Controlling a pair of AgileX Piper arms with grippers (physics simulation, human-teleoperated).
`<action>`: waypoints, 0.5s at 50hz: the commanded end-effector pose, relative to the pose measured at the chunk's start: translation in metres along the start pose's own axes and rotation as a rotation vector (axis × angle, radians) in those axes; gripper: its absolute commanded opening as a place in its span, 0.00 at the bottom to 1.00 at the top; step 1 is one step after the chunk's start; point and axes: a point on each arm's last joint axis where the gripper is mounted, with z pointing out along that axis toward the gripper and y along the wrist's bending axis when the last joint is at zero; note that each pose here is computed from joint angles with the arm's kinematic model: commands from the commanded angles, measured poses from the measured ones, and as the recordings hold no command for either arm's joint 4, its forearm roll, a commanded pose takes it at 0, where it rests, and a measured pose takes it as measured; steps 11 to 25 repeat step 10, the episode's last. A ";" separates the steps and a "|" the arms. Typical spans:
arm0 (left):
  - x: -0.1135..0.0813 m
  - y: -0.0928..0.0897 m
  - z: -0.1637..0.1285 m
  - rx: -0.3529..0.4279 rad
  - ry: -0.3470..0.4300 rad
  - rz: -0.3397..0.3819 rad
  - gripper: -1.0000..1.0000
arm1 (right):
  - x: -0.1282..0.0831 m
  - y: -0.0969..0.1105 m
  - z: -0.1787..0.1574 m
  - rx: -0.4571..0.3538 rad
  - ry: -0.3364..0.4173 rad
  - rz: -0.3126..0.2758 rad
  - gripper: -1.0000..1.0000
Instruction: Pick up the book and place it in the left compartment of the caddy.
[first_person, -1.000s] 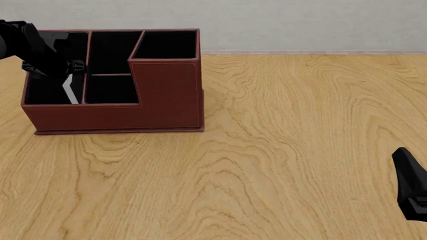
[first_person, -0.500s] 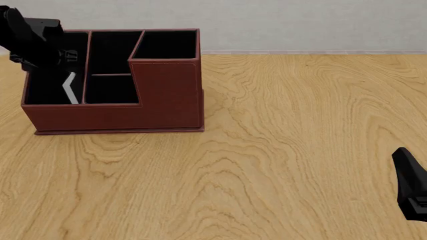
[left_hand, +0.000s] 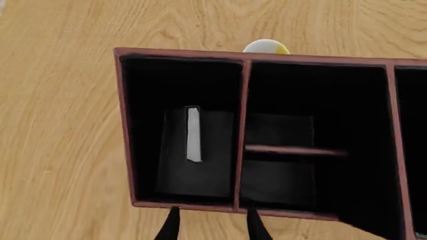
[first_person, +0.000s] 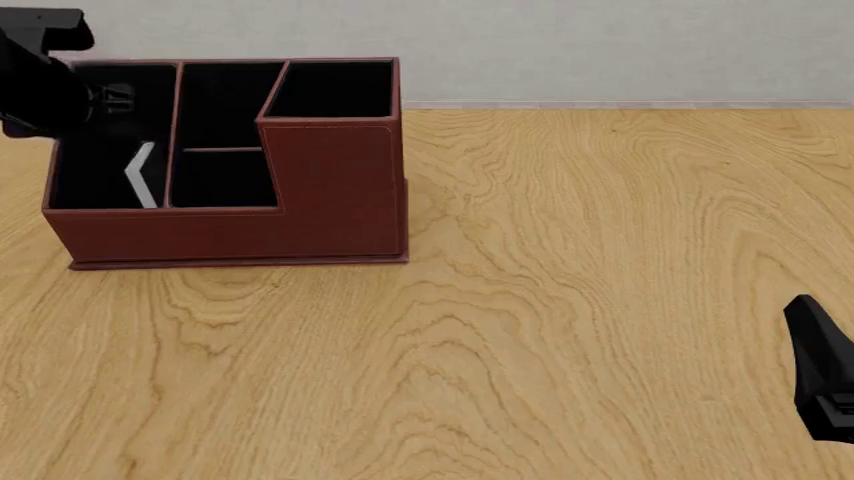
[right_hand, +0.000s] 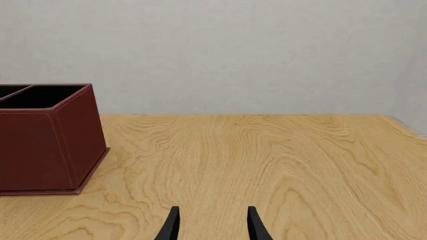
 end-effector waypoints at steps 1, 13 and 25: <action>0.023 -0.007 -0.048 0.010 -0.038 -0.022 1.00 | 0.000 0.000 0.000 0.000 0.000 0.000 1.00; 0.048 -0.019 -0.090 0.039 -0.062 -0.061 1.00 | 0.000 0.000 0.000 0.000 0.000 0.000 1.00; 0.048 -0.019 -0.090 0.039 -0.062 -0.061 1.00 | 0.000 0.000 0.000 0.000 0.000 0.000 1.00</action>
